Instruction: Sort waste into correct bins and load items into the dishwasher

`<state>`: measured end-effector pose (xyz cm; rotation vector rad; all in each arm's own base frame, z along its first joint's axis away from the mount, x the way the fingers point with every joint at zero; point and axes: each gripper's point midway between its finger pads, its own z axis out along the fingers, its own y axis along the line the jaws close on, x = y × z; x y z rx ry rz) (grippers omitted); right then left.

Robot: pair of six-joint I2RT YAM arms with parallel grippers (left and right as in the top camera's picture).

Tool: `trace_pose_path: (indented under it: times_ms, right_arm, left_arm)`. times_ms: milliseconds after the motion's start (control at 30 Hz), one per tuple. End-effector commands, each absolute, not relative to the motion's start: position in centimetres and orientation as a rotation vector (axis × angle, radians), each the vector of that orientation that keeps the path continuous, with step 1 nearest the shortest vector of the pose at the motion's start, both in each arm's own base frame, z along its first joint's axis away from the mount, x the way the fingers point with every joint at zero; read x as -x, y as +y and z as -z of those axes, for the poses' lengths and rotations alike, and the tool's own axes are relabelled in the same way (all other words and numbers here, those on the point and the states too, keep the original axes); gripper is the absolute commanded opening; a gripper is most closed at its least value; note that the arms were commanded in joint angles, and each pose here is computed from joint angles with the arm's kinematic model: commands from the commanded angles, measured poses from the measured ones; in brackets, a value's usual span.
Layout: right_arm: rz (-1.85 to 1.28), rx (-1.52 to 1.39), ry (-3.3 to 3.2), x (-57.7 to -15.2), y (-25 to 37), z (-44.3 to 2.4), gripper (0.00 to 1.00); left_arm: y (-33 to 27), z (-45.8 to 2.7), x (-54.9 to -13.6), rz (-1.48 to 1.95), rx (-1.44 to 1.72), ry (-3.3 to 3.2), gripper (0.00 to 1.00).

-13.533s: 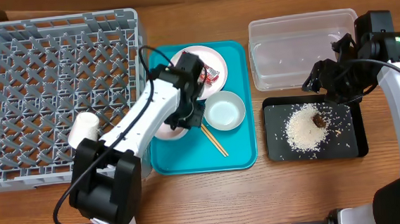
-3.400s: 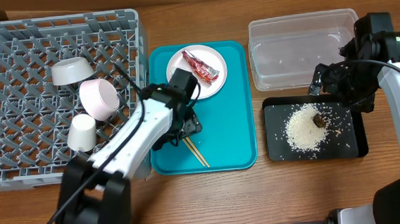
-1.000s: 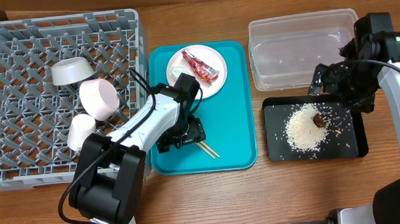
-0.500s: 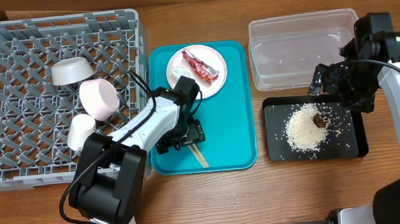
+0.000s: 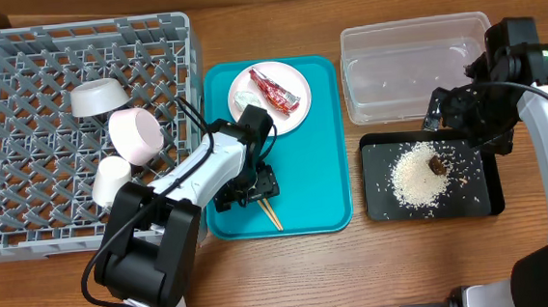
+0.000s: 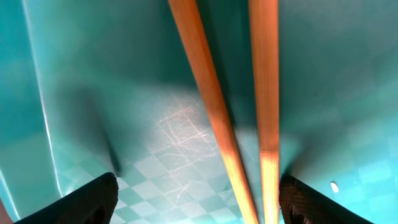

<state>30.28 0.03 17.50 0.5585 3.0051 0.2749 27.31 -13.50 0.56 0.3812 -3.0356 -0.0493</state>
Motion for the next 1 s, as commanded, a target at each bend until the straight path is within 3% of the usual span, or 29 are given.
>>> trace_pose_path:
  times_ms: [0,367,967]
  right_arm:
    - [-0.270,-0.531,2.947,-30.7,0.0,-19.2,0.98]
    - [-0.270,-0.531,2.946,-30.7,0.0,-19.2,0.98]
    - [-0.270,-0.531,2.947,-30.7,0.0,-19.2,0.98]
  left_arm:
    - [-13.7,-2.4,-29.4,0.026,-0.376,-3.114,0.86]
    - [-10.1,-4.1,-29.6,0.065,-0.648,-3.068,0.89]
    - [-9.9,-3.2,-29.7,0.057,-0.670,-3.074,0.89]
